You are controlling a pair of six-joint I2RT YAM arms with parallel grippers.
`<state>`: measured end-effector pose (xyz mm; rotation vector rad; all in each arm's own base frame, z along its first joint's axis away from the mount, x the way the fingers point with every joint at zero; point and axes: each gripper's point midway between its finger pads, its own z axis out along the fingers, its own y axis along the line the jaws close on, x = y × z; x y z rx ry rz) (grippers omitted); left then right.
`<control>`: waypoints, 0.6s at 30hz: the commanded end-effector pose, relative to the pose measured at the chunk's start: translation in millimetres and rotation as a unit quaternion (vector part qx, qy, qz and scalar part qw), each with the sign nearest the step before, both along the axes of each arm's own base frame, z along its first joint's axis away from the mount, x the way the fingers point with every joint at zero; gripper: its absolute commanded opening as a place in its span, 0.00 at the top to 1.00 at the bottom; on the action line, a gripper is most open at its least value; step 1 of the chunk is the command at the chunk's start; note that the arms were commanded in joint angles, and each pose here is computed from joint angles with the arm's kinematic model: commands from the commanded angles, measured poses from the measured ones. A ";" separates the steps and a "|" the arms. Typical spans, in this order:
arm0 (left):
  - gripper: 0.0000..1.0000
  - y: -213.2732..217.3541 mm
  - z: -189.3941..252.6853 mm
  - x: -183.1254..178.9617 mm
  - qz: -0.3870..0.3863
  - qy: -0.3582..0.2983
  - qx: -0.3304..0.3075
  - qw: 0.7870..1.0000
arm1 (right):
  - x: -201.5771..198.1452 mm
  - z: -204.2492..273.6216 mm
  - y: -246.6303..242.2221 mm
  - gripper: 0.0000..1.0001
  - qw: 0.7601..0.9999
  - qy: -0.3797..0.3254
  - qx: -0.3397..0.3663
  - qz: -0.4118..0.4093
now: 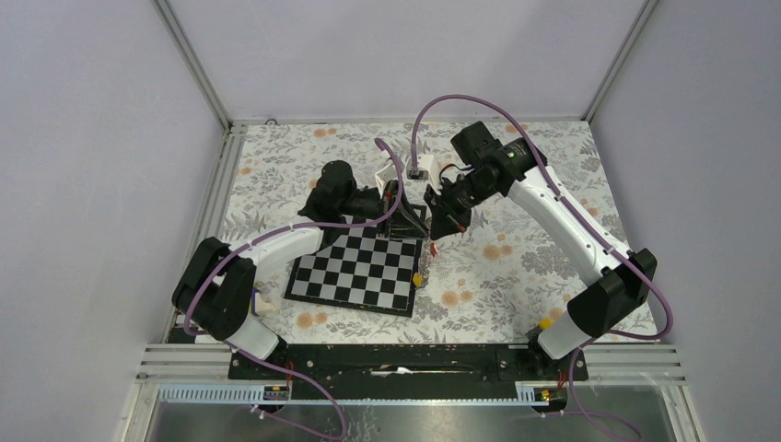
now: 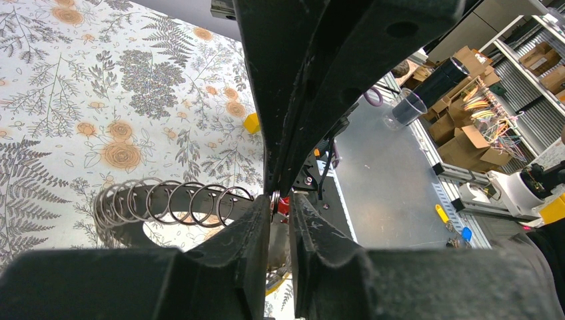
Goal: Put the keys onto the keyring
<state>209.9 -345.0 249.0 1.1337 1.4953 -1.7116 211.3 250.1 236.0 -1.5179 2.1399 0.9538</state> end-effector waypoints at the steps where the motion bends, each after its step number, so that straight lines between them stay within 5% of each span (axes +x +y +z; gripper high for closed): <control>1: 0.82 -1.1 16.9 -2.5 -0.009 -0.035 -0.023 0.999 | -1.3 13.8 6.6 1.00 1.000 -0.018 0.024 0.002; 8: 0.99 -1.7 17.9 -2.7 -0.010 -0.035 -0.024 0.999 | -1.0 11.4 6.4 1.00 1.000 -0.018 0.023 -0.001; 13: 1.00 -1.5 20.4 -3.4 -0.012 -0.036 -0.025 0.999 | 0.4 7.8 4.3 1.00 0.999 -0.025 0.020 -0.004; 18: 1.00 0.6 27.5 -4.0 -0.018 -0.040 -0.028 0.999 | 1.0 7.0 2.1 0.84 0.999 -0.036 0.027 -0.013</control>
